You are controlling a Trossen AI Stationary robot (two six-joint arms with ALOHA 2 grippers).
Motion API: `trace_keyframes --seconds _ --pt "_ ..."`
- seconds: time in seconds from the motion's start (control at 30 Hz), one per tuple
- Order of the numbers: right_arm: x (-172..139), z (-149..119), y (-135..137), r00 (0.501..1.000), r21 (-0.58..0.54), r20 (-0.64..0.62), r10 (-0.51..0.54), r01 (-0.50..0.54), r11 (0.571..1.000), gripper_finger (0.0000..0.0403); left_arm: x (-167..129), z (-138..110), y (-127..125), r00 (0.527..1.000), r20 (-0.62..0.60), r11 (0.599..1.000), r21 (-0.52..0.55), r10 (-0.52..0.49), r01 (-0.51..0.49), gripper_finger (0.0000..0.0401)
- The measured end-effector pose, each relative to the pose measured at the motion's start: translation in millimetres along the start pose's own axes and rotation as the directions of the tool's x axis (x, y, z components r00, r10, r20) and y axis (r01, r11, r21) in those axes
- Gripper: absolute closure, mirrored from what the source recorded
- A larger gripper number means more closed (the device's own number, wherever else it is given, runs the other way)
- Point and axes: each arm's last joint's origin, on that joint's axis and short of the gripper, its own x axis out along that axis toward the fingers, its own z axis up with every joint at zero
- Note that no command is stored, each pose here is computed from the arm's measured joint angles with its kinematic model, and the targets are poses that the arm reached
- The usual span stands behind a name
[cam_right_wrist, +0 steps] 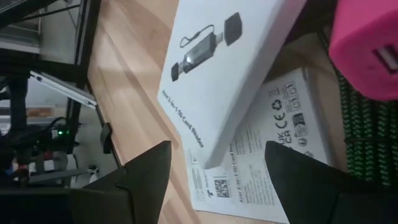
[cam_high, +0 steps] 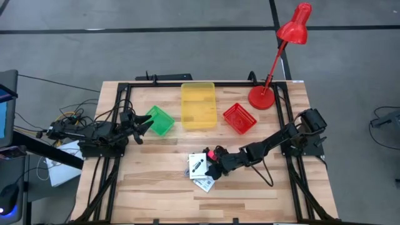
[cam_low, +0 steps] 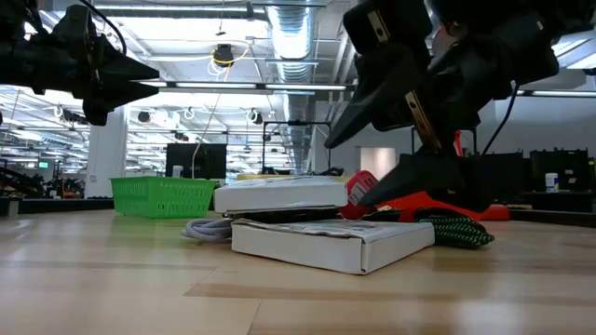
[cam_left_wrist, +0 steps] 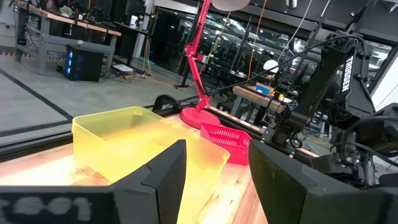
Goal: Pick and place items into bin
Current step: Put the top white card reader box into the red bin
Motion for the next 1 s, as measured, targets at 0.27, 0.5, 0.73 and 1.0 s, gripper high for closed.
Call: trace_keyframes --seconds 0.27,0.5,0.73,1.0 --pt "-0.1 0.4 1.5 1.000 0.005 0.004 0.013 -0.013 1.000 0.0149 0.0 0.1 0.0 1.000 0.000 1.000 0.000 0.000 0.000 0.0235" --pt "-0.1 0.6 1.6 1.000 0.020 0.011 0.013 -0.013 1.000 0.0149 0.0 0.0 0.0 1.000 0.000 1.000 0.000 0.000 0.000 0.0235" --pt "-0.1 0.7 1.6 1.000 0.039 0.014 0.012 -0.013 0.999 0.0149 0.0 0.1 0.0 1.000 0.000 1.000 0.000 0.000 0.000 0.0235" --pt "-0.1 1.2 3.1 0.999 0.048 0.019 0.027 -0.028 0.998 0.0149 0.0 0.0 0.0 1.000 0.000 1.000 0.000 0.000 0.000 0.0235"
